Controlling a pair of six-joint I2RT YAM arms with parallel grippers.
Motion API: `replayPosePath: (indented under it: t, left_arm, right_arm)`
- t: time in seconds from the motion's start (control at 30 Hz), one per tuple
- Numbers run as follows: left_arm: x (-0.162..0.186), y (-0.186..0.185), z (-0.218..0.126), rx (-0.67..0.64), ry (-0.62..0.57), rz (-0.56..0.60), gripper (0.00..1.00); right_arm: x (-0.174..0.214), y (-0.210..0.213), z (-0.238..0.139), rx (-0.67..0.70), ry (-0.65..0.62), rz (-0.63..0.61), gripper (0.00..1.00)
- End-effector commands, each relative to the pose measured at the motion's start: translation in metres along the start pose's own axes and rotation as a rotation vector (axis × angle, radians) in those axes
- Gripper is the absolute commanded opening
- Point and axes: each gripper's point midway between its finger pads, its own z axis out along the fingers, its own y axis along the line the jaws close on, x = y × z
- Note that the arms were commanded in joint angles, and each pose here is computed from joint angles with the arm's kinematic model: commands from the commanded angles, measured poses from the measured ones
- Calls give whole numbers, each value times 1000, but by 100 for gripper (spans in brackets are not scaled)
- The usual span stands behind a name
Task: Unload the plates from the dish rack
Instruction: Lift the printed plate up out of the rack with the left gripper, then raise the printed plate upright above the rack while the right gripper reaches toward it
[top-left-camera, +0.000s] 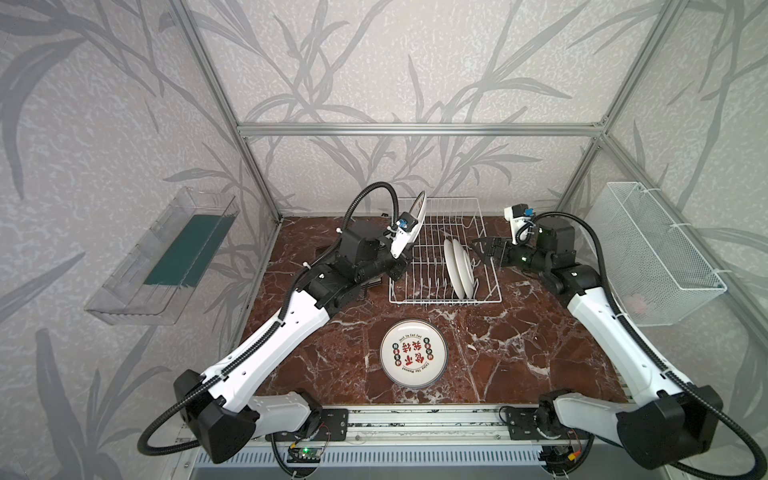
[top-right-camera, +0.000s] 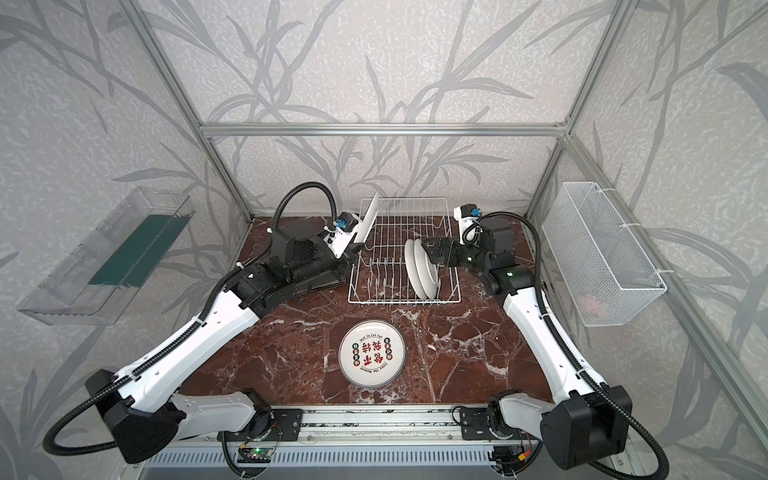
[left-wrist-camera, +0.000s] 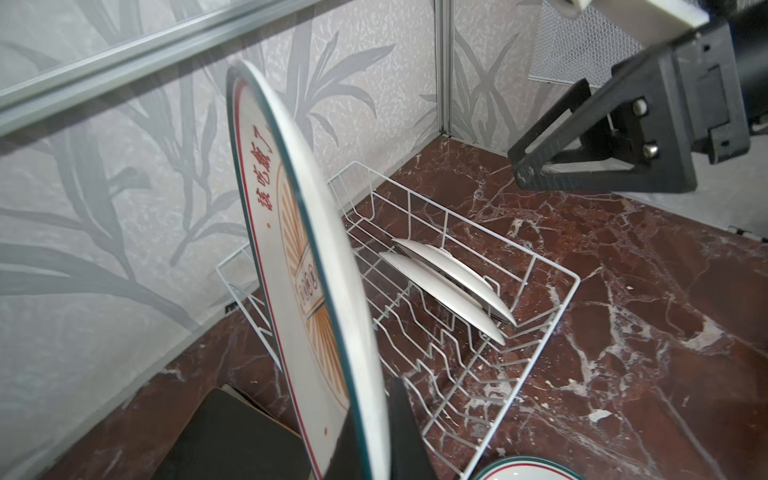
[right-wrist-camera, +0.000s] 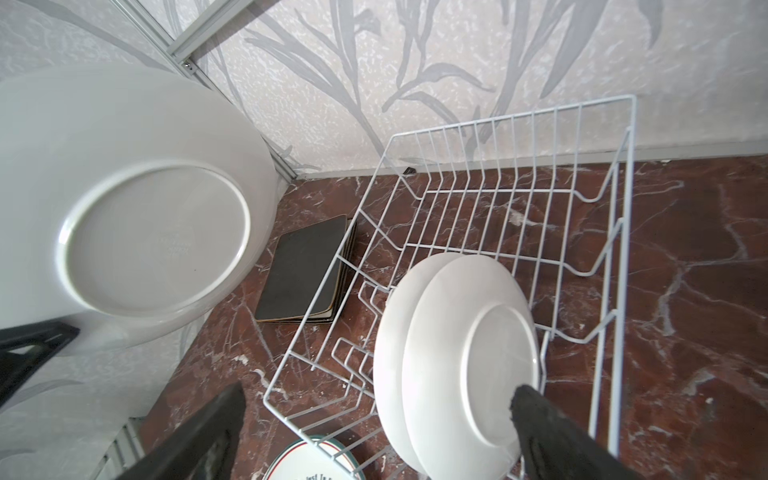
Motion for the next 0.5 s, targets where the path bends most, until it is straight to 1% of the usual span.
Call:
replayPosePath:
  t: [0.0,0.1,0.37,0.47]
  left_arm:
    - [-32,7,-15,-81,-155,259,0]
    - [-19,1,-10,-96,-127,378,0]
    - [24,-15,11,-108,51,690,0]
    - [37,-14,20,-155,105,785,0]
  right_arm:
    - [-7,19,-2,-94,20,53,99]
    - [-10,23,1,-125,24,84,99]
    - [-14,37,7,-215,45,131,99]
    - [-14,37,9,-218,49,136,99]
